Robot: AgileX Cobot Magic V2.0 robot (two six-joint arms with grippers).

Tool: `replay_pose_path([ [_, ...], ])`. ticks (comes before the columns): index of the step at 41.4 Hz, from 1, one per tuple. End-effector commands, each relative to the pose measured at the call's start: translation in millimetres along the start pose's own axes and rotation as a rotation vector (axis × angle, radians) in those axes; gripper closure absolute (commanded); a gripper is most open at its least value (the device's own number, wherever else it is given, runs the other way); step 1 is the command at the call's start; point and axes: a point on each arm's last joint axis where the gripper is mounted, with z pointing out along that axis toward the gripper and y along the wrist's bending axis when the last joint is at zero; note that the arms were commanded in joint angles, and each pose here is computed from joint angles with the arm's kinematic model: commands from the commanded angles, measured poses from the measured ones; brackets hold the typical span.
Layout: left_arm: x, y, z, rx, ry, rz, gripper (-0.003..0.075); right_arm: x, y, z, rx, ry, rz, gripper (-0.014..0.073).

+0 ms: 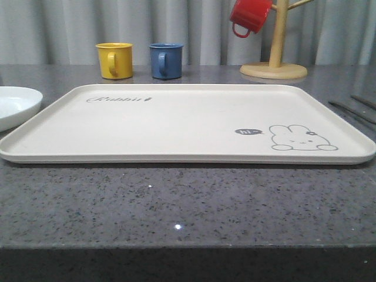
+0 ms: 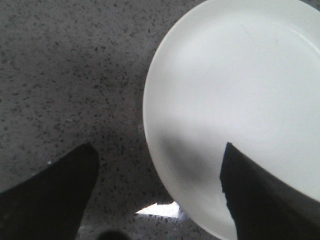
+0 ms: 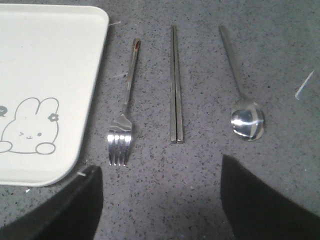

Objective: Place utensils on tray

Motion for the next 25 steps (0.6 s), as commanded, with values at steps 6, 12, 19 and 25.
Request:
replay_pose_path([
  [6,-17,1,14,0.047,-0.059,-0.03,0.0206,-15,1,-5,-0.002,-0.092,-0.013,0.0068],
  [12,-18,2,19,0.053,-0.069,-0.027,0.0237,-15,1,-5,-0.002,-0.092,-0.013,0.0068],
  [19,-19,3,20,0.047,-0.077,-0.029,0.0444,-15,1,-5,-0.002,-0.092,-0.013,0.0068],
  [25,-18,4,26,0.051,-0.054,-0.032,0.0586,-15,1,-5,-0.002,-0.092,-0.013,0.0068],
])
